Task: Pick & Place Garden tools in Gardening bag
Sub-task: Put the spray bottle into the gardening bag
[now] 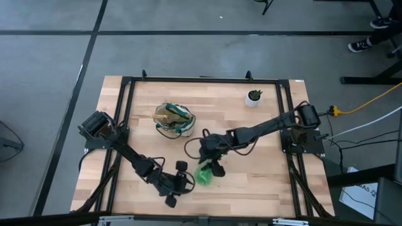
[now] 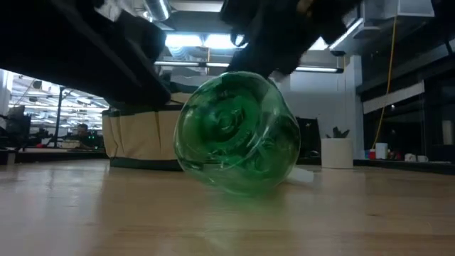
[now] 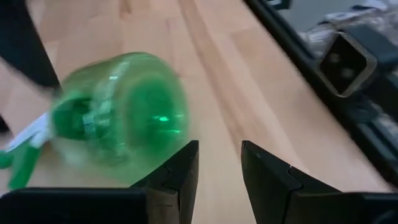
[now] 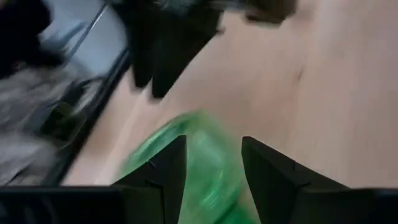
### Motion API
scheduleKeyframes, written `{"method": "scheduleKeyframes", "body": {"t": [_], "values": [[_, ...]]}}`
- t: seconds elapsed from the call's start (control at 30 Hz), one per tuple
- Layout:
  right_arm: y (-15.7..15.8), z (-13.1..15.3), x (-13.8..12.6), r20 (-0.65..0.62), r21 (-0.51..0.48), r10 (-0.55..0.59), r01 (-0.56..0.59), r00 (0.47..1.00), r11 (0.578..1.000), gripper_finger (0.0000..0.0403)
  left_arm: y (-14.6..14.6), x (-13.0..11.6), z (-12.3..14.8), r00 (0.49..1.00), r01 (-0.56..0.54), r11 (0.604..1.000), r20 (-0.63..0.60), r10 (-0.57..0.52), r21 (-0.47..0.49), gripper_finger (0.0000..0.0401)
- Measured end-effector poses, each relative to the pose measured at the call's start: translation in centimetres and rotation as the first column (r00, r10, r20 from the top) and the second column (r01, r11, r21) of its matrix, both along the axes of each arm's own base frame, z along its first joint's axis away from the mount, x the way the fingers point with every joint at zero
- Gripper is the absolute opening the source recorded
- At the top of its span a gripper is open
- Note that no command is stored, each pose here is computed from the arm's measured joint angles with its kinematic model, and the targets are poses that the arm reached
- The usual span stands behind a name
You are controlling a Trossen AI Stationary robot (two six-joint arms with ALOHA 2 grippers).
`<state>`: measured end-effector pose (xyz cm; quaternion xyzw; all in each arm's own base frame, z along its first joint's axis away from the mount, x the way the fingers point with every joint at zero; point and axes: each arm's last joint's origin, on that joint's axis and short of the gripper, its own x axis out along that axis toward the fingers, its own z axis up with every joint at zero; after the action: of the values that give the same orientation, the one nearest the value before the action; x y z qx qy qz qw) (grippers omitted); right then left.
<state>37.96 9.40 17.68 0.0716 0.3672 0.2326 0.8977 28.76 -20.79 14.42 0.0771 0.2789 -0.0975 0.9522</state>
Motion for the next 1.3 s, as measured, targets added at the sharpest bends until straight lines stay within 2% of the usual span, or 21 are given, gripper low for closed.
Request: {"method": "scheduleKeyframes", "body": {"t": [0.1,0.27,0.37,0.47,0.6,0.77,0.9,1.1,1.3], "values": [[0.3,2.1,-0.5,-0.092,-0.017,0.026,-0.027,0.995,0.999,0.0158,-0.6,-0.5,0.0,0.999,0.034,0.999,0.002,-0.034,0.014,0.0112],[1.3,4.4,-2.4,-0.138,-0.078,0.103,-0.115,0.985,0.990,0.0158,-1.4,-1.1,0.0,0.997,0.079,0.996,0.005,-0.080,0.041,0.0112],[2.2,4.0,-3.7,-0.209,-0.128,0.142,-0.171,0.968,0.977,0.0158,-1.6,-1.3,0.0,0.997,0.082,0.996,0.005,-0.082,0.048,0.0111],[3.0,2.6,-4.7,-0.251,-0.224,0.108,-0.166,0.962,0.960,0.0158,-1.5,-1.2,0.0,0.998,0.066,0.996,0.012,-0.067,0.058,0.0111],[4.0,0.2,-5.4,-0.220,-0.310,0.056,-0.124,0.974,0.943,0.0158,-1.4,-1.1,0.0,0.999,0.033,0.997,0.027,-0.035,0.075,0.0111],[4.7,-1.8,-5.2,-0.132,-0.306,0.072,-0.110,0.989,0.946,0.0158,-1.0,-0.9,0.1,0.998,-0.025,0.995,0.054,0.020,0.095,0.0111],[5.0,-2.4,-4.6,-0.076,-0.295,0.076,-0.096,0.994,0.951,0.0158,-0.4,-0.2,0.2,0.988,-0.122,0.987,0.110,0.111,0.103,0.0111],[5.3,-3.2,-3.7,-0.008,-0.273,0.082,-0.081,0.997,0.958,0.0158,0.9,0.5,-0.7,0.984,-0.172,0.974,0.067,0.163,0.150,0.0110],[5.9,-3.0,-2.4,0.126,-0.242,0.100,-0.067,0.987,0.968,0.0158,2.4,-0.1,-1.7,0.950,-0.308,0.896,0.050,0.309,0.319,0.0103]]}}
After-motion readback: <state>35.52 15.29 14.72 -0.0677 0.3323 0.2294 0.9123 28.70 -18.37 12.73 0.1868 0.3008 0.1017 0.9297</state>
